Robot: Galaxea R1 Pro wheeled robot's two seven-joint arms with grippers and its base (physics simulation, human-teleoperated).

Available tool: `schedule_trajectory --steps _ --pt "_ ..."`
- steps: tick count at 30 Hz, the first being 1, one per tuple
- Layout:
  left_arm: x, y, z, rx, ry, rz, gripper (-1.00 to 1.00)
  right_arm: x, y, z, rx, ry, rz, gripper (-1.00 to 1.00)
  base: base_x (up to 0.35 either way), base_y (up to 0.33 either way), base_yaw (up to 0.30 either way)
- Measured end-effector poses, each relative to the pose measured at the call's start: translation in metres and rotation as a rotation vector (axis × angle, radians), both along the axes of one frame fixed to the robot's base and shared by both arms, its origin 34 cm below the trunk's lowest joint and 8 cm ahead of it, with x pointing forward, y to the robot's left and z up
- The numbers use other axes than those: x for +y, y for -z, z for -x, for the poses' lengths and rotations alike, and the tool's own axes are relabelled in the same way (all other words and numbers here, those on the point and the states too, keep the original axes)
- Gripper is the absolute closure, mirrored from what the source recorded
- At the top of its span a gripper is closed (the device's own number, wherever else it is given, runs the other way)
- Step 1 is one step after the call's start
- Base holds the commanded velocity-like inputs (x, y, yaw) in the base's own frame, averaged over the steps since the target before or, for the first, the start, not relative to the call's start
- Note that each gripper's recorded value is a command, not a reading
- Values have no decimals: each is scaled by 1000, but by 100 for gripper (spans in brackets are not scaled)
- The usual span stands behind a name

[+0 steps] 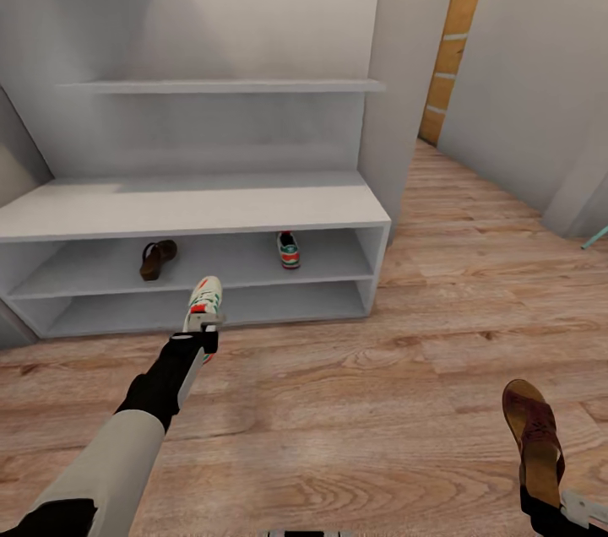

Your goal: Pick up the two gym shoes and the two sandals from the corridor floor and place them onto the hallstand (shoe rack) in the corridor, making sure they are on the rack and not on the floor. Arrange them so the two gym shoes are next to each other and the two sandals are next to each other.

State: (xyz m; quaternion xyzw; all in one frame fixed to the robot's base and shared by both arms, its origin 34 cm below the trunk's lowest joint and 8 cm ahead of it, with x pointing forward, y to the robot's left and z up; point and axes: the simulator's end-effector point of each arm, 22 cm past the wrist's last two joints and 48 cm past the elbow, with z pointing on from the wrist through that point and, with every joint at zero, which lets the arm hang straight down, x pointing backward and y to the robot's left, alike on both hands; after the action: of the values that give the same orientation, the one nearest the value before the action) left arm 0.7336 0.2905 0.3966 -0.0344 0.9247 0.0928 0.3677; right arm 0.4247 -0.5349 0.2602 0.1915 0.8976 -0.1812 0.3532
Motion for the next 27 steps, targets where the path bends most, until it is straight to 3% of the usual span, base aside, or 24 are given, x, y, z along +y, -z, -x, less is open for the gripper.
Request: schedule_trajectory --steps 12,27 --pt "-1 1 -2 -5 -1 1 100 0 3 2 10 -2 0 100 8 0 0" --pt "-5 -1 -3 -12 2 6 100 0 4 2 10 -2 0 100 139 -73 0"
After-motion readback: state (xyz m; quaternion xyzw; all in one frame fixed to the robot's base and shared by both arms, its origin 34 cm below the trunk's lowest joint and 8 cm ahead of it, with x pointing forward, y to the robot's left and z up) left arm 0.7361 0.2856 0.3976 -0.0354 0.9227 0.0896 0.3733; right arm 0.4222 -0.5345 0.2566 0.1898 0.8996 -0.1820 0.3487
